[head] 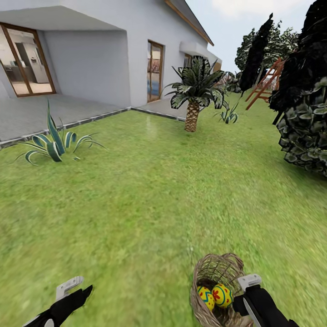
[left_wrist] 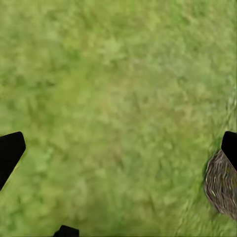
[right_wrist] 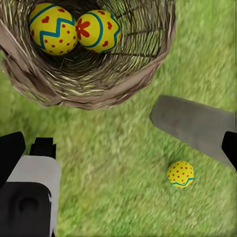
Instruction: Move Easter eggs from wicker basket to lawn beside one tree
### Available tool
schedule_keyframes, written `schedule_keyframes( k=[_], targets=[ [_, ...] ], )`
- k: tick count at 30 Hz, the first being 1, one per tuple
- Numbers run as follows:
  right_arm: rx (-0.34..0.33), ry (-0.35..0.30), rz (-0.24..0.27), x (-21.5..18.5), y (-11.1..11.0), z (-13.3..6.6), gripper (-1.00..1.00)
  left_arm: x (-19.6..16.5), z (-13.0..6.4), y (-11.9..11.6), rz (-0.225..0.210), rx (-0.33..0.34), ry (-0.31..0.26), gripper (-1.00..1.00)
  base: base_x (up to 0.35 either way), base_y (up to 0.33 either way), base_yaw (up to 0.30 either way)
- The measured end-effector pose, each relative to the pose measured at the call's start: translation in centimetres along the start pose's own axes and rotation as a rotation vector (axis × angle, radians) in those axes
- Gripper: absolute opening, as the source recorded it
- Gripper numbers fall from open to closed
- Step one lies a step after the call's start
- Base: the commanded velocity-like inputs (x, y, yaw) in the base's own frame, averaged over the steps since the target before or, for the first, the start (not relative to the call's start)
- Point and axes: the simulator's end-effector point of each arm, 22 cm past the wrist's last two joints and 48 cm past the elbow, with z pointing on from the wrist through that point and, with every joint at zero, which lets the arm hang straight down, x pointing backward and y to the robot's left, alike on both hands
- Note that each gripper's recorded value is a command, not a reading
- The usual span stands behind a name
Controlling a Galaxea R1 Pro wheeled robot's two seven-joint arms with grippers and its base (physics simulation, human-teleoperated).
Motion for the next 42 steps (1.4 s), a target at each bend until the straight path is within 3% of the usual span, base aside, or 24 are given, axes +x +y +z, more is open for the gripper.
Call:
schedule_keyframes(
  k=[3, 8, 17, 25, 42],
  targets=[
    [0.015, 0.005, 0.035, 0.2, -1.6, 0.2, 1.0, -3.4, -0.9, 3.6, 0.054, -0.045, -0.03, 1.0, 0.006, 0.0, 0.0],
    [0.017, 0.006, 0.048, 0.2, -2.0, 0.2, 1.0, -4.4, -1.2, 5.0, 0.077, -0.065, -0.028, 1.0, 0.001, 0.0, 0.0],
    [0.018, 0.006, 0.049, 0.2, -2.1, 0.2, 1.0, -4.4, -1.3, 5.8, 0.073, -0.077, -0.031, 1.0, -0.002, 0.013, 0.0],
    [0.02, 0.005, 0.05, 0.2, -2.2, 0.2, 1.0, -4.7, -1.5, 7.1, 0.043, -0.101, -0.04, 1.0, -0.101, 0.243, 0.0],
    [0.039, -0.001, 0.049, 0.1, -3.7, 0.1, 1.0, -4.4, -1.4, 6.8, 0.042, -0.098, -0.038, 1.0, 0.295, 0.046, 0.0]
  ],
)
